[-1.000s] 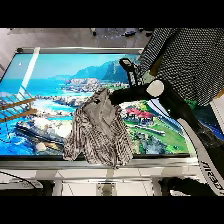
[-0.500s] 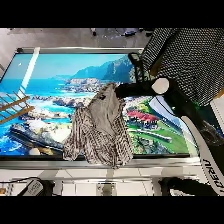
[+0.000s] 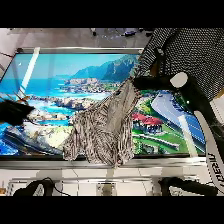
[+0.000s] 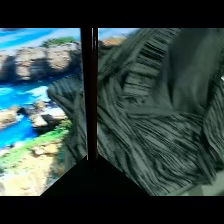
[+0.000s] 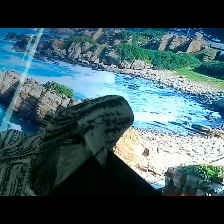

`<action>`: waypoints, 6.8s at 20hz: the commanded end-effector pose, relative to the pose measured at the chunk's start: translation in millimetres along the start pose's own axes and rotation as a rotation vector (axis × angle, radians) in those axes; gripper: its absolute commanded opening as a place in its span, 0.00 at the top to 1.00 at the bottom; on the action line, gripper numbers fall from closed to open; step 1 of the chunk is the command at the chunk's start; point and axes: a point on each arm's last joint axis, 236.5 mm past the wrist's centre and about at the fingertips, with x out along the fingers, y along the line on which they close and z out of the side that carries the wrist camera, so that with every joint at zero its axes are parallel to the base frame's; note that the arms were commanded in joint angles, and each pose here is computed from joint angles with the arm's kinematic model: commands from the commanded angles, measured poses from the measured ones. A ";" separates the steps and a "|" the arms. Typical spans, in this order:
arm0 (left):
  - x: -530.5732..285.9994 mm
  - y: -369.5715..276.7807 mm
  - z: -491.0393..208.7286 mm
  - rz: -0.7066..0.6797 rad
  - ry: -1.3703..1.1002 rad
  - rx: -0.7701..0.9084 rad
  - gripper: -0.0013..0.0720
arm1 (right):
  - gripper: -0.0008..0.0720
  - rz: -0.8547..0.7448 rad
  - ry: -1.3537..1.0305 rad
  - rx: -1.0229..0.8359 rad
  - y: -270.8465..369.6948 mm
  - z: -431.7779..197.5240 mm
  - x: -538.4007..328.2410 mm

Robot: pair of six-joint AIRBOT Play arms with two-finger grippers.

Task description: Fold the clothes and pants, and hang the long-sleeved shirts on hangers.

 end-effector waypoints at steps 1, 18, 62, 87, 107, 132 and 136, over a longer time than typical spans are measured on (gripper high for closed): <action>5.9 -68.6 -27.9 -0.204 0.151 0.084 0.95 | 0.93 -0.018 -0.015 0.016 -11.5 4.4 -5.2; 111.0 -80.0 -98.0 -0.334 0.756 0.216 0.95 | 0.93 0.138 0.043 -0.098 40.5 5.5 -33.1; 194.1 -89.5 34.7 -0.349 0.023 0.674 0.95 | 0.36 0.263 0.040 -1.239 127.8 -31.3 -75.3; 134.3 -74.8 6.9 -0.141 -0.118 0.190 0.42 | 0.93 0.077 -0.191 -0.667 106.3 45.6 -108.8; 255.3 -146.8 50.8 -0.100 -0.449 0.240 0.36 | 0.93 0.179 -0.286 -0.616 142.3 54.7 -141.8; 179.7 0.3 89.8 0.099 -0.533 -0.024 0.94 | 0.93 0.032 0.090 -1.033 78.2 -15.3 -125.9; 142.1 -1.2 100.8 0.102 -0.601 -0.015 0.95 | 0.93 0.072 0.212 -1.023 66.6 -42.3 -112.7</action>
